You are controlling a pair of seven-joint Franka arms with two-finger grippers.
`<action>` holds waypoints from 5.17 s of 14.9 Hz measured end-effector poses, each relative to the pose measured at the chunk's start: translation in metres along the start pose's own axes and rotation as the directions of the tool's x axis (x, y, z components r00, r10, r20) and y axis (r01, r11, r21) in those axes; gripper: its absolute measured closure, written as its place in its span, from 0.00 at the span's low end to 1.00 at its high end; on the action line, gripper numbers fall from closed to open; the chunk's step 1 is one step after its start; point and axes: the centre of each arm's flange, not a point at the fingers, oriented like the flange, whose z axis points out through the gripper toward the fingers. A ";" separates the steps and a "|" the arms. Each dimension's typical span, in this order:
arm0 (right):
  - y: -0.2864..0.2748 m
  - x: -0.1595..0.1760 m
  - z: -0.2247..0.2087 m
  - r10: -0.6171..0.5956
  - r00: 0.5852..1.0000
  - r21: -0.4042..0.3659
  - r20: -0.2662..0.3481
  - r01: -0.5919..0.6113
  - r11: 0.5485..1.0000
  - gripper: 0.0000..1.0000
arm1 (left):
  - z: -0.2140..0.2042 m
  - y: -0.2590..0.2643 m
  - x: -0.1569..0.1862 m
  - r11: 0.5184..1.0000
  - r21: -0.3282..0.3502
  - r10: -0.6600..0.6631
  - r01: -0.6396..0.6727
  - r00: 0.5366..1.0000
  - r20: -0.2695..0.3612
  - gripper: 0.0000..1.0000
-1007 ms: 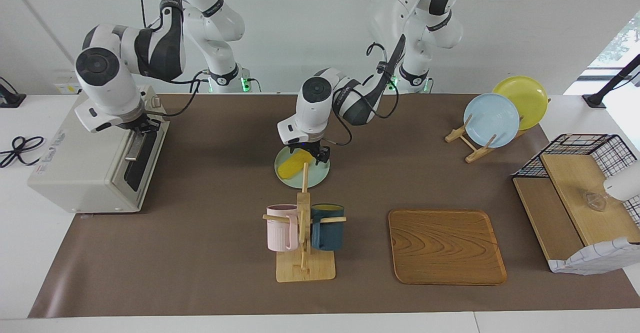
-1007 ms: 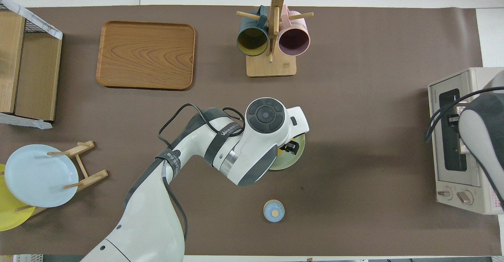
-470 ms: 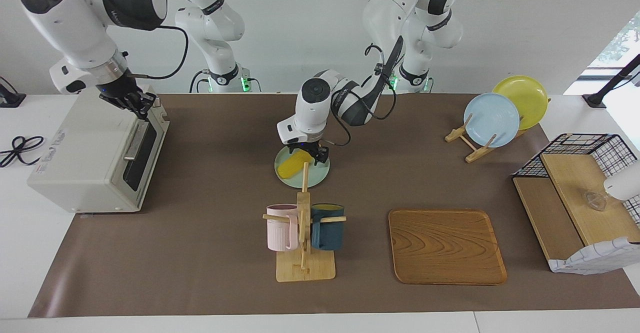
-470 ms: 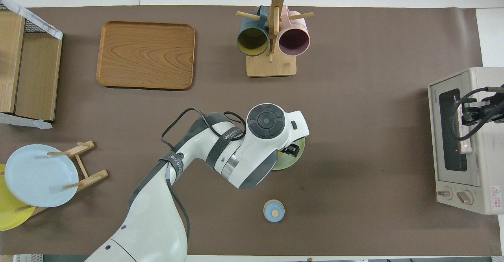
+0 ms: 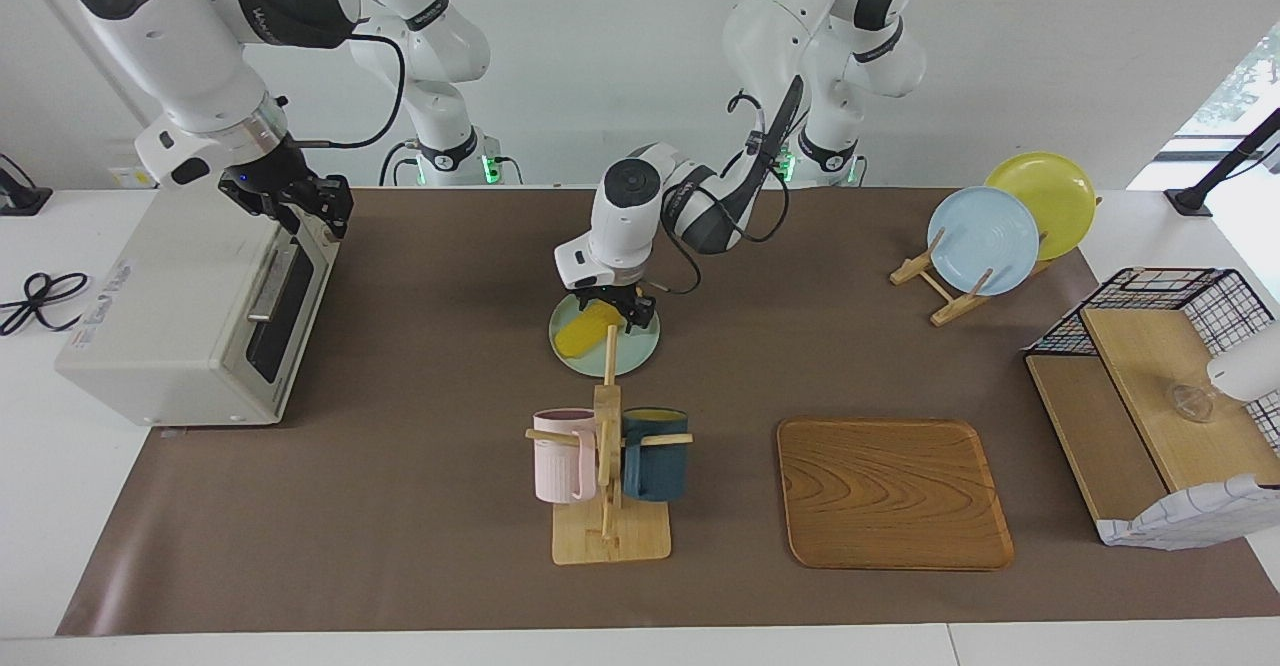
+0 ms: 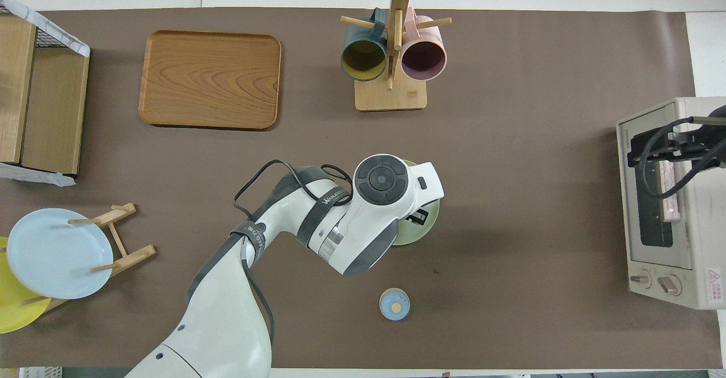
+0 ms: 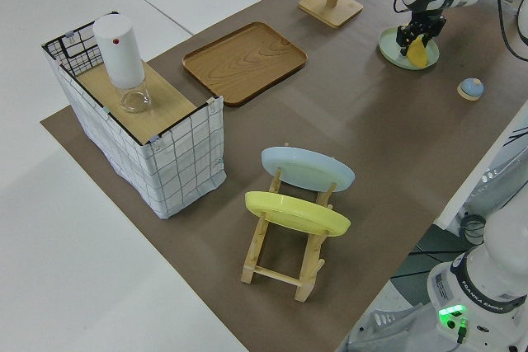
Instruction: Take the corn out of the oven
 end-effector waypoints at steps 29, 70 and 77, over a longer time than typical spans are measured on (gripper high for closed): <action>-0.009 -0.001 -0.007 -0.021 1.000 -0.022 0.020 0.022 1.000 0.00 | -0.124 -0.498 0.072 0.831 0.020 -0.545 0.556 0.820 -0.174 0.47; -0.005 -0.001 -0.009 -0.015 1.000 -0.019 0.012 0.015 1.000 0.00 | -0.360 -0.346 -0.131 0.851 0.119 -0.516 0.512 0.857 0.002 0.00; -0.005 -0.001 -0.009 -0.015 1.000 -0.019 0.012 0.015 1.000 0.00 | -0.359 -0.346 -0.130 0.851 0.118 -0.516 0.512 0.857 -0.005 0.00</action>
